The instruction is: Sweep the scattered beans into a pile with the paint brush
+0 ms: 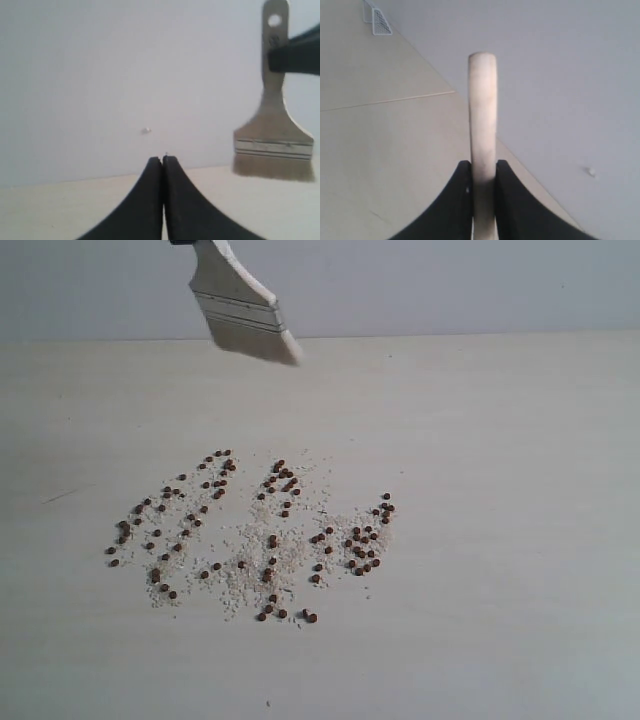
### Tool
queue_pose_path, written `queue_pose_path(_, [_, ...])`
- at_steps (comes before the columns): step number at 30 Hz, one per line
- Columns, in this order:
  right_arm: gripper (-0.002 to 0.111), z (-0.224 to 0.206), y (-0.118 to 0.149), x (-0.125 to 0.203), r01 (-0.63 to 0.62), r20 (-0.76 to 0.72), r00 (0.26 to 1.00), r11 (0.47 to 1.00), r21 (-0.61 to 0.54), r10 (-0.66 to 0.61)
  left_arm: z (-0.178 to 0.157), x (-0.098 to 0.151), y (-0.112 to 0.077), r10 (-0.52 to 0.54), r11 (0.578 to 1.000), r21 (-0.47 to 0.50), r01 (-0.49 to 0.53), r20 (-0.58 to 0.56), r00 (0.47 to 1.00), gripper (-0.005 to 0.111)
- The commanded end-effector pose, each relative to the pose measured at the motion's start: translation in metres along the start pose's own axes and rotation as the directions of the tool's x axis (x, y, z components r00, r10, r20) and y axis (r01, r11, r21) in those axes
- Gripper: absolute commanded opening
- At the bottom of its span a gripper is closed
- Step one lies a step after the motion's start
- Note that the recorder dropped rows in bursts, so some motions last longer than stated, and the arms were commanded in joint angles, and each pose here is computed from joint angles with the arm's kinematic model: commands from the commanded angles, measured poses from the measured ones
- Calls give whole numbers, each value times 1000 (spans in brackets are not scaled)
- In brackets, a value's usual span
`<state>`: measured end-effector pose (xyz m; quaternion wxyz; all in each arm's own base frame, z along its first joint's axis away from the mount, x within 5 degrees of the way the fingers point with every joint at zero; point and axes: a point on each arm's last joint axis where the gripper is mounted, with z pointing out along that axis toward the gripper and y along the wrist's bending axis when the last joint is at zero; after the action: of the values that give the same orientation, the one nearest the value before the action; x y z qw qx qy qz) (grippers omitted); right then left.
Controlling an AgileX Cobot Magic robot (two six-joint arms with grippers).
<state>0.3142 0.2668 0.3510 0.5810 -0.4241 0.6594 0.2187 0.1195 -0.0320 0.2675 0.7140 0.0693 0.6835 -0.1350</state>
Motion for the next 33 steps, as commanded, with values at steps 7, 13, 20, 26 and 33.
queue_pose_path(7, [0, -81, 16, 15, 78, -52, 996, 990, 115, -73, -62, 25, 4, -21, 998, -48, 36, 275, 961, 0])
queue_pose_path(13, [0, -129, 22, 31, 161, -96, 985, 959, 233, -142, -73, 35, 7, -13, 993, -114, 38, 209, 978, 0])
queue_pose_path(20, [0, -167, 29, 54, 182, -142, 980, 925, 333, -141, -72, 53, 13, -39, 979, -199, 41, 16, 999, 0])
queue_pose_path(26, [0, -183, 23, 77, 106, -176, 984, 862, 496, -19, -72, 62, 14, -107, 971, -223, 89, -70, 992, 0])
queue_pose_path(33, [0, -186, 13, 104, -4, -175, 972, 749, 662, 159, -72, 62, 14, -118, 970, -221, 102, -59, 991, 0])
